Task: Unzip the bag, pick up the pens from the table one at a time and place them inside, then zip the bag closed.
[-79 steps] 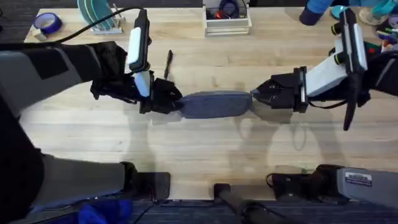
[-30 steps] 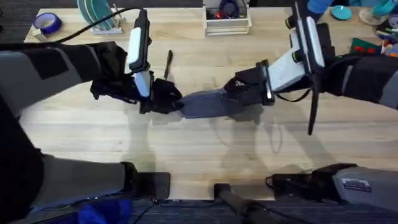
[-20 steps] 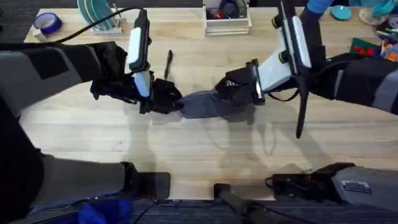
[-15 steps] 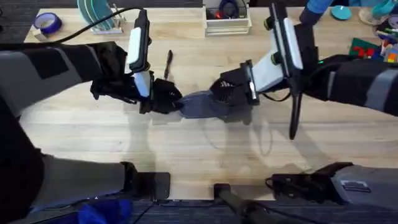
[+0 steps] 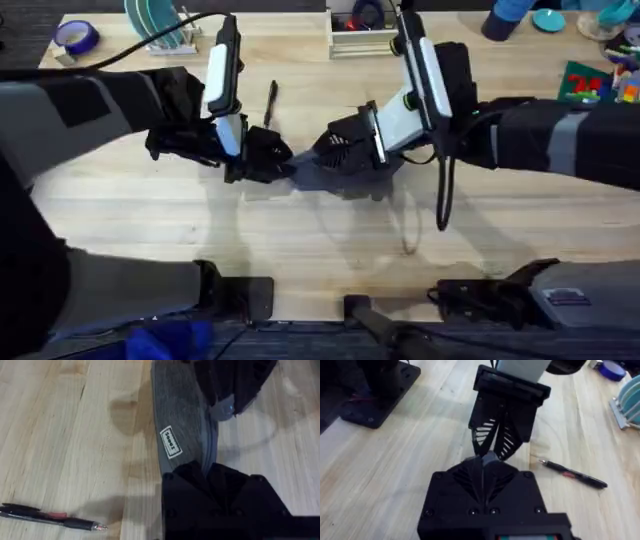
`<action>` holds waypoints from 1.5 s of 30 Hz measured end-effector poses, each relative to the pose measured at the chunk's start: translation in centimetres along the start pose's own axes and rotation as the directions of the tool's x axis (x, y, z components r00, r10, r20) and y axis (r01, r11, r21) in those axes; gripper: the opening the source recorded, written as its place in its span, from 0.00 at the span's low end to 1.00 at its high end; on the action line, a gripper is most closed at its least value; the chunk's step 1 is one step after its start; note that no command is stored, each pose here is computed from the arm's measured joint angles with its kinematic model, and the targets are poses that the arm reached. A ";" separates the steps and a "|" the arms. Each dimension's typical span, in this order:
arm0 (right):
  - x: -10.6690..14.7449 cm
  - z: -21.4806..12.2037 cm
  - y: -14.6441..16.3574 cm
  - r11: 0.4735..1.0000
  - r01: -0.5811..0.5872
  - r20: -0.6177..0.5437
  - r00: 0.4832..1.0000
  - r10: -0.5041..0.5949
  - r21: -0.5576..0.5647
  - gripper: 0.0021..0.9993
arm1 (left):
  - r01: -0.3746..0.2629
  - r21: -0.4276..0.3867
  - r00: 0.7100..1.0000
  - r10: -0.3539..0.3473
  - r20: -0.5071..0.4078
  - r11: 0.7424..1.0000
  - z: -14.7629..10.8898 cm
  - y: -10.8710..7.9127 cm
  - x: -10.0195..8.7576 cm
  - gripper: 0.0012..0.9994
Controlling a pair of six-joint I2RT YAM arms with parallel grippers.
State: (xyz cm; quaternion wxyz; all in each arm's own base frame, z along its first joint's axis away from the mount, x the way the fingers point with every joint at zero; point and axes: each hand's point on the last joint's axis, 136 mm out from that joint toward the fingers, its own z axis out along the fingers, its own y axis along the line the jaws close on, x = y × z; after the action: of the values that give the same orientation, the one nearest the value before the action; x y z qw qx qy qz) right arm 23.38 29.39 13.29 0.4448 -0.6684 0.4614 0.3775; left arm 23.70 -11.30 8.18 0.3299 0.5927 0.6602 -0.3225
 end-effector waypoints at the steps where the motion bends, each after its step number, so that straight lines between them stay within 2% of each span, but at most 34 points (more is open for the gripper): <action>1: -0.1 0.1 0.1 1.000 0.000 0.002 1.000 0.000 -0.003 0.03 | 0.000 0.000 1.000 0.000 0.000 1.000 0.0 0.0 0.0 0.04; 21: -0.6 1.6 0.5 0.999 0.037 -0.013 0.999 -0.037 -0.010 0.03 | 0.002 0.001 1.000 -0.002 0.000 1.000 0.0 0.0 0.0 0.04; 22: -0.6 1.6 0.5 0.999 0.034 -0.013 0.999 -0.034 -0.010 0.07 | 0.002 0.002 1.000 -0.002 0.000 1.000 0.0 0.0 0.0 0.04; 23: -0.6 1.6 0.5 0.999 0.031 -0.012 0.999 -0.032 -0.011 0.16 | 0.002 0.001 1.000 -0.002 0.000 1.000 0.0 0.0 0.0 0.04; 27: -0.9 1.7 0.5 0.999 0.038 -0.007 0.999 -0.038 -0.014 0.70 | 0.002 0.001 1.000 -0.002 0.000 1.000 0.0 0.0 0.0 0.04; 29: -0.9 1.7 0.5 0.999 0.039 -0.005 0.999 -0.039 -0.016 0.92 | 0.002 0.001 1.000 -0.002 0.000 1.000 0.0 0.0 0.0 0.04; 30: -0.9 1.7 0.5 0.999 0.040 -0.005 0.999 -0.040 -0.016 0.97 | 0.002 0.001 1.000 -0.002 0.000 1.000 0.0 0.0 0.0 0.04; 44: -0.9 1.7 0.5 0.999 0.039 -0.005 0.999 -0.039 -0.016 1.00 | 0.002 0.001 1.000 -0.002 0.000 1.000 0.0 0.0 0.0 0.05; 45: -0.9 1.7 0.5 0.999 0.039 -0.005 0.999 -0.039 -0.016 1.00 | 0.000 0.001 1.000 0.000 0.000 1.000 0.0 0.0 0.0 0.14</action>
State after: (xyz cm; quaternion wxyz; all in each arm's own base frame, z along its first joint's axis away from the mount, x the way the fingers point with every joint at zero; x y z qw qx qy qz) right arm 22.44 31.20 13.46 0.4456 -0.6818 0.4464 0.3706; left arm 23.66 -11.31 8.19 0.3295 0.5928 0.6600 -0.3231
